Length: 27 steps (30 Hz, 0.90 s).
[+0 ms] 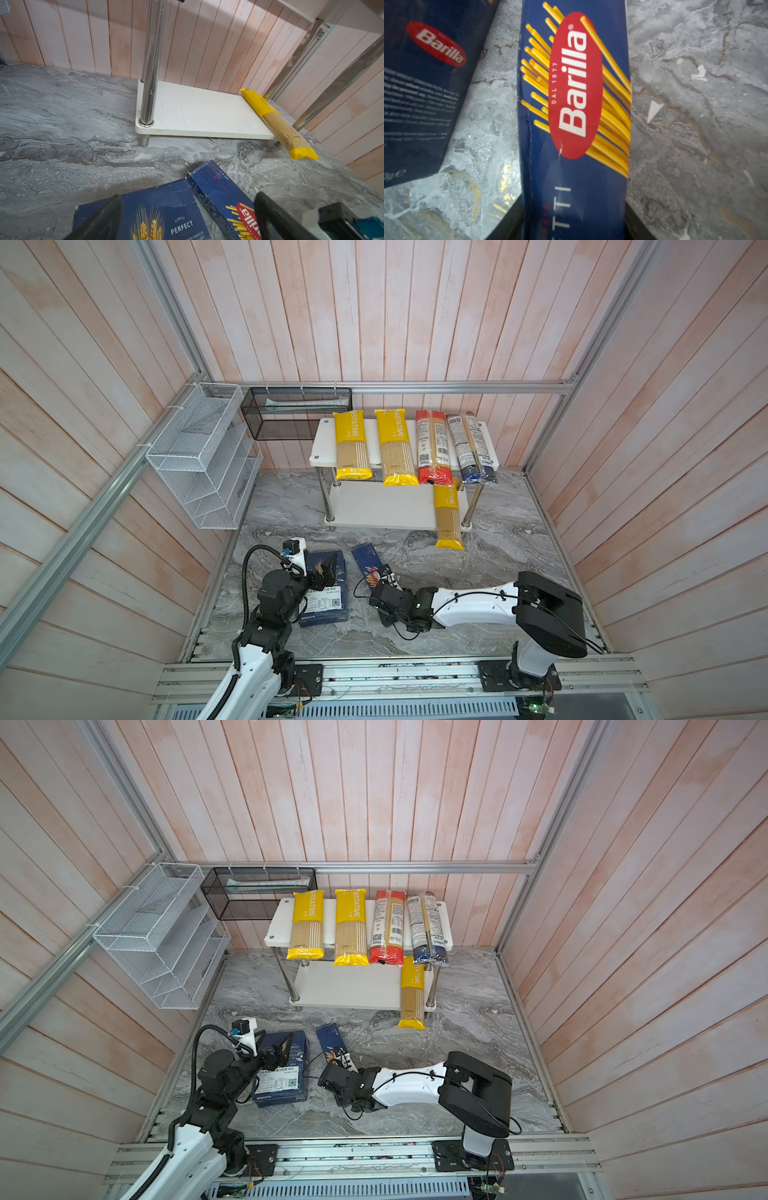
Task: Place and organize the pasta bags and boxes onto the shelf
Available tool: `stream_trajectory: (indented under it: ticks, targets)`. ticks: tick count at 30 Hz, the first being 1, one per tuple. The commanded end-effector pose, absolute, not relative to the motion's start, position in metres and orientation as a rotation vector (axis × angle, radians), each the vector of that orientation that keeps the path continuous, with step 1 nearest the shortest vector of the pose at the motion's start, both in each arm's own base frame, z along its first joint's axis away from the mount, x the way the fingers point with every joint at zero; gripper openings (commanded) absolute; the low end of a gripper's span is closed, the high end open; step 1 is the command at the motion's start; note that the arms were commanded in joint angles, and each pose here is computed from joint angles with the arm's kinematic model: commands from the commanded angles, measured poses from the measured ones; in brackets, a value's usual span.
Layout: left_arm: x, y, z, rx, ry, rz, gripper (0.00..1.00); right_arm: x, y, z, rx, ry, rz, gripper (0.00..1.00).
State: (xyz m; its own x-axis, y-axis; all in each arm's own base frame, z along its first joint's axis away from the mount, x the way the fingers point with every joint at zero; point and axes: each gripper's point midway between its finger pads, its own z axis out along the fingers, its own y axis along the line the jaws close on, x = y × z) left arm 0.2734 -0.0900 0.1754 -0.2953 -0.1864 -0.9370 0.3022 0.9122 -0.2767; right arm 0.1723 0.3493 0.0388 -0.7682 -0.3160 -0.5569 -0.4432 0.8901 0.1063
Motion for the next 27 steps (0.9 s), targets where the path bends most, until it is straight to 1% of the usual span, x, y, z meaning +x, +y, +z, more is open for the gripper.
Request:
stream_trajectory:
  ticks: [1, 5, 9, 14, 23, 27]
  targets:
    - [0.275, -0.088, 0.182, 0.089, 1.79, -0.464, 1.0, 0.187, 0.354, 0.075, -0.437, 2.395, 0.374, 0.53]
    - [0.275, -0.088, 0.182, 0.089, 1.788, -0.465, 1.0, 0.19, 0.35, 0.089, -0.403, 2.357, 0.396, 0.51]
    - [0.275, -0.088, 0.182, 0.09, 1.789, -0.465, 1.0, 0.193, 0.345, 0.101, -0.37, 2.323, 0.414, 0.46]
    - [0.275, -0.088, 0.181, 0.09, 1.791, -0.466, 1.0, 0.195, 0.339, 0.111, -0.352, 2.296, 0.41, 0.43]
    - [0.275, -0.088, 0.182, 0.09, 1.79, -0.465, 1.0, 0.199, 0.328, 0.132, -0.322, 2.241, 0.405, 0.4]
    - [0.275, -0.088, 0.181, 0.089, 1.791, -0.464, 1.0, 0.197, 0.322, 0.126, -0.321, 2.259, 0.386, 0.4]
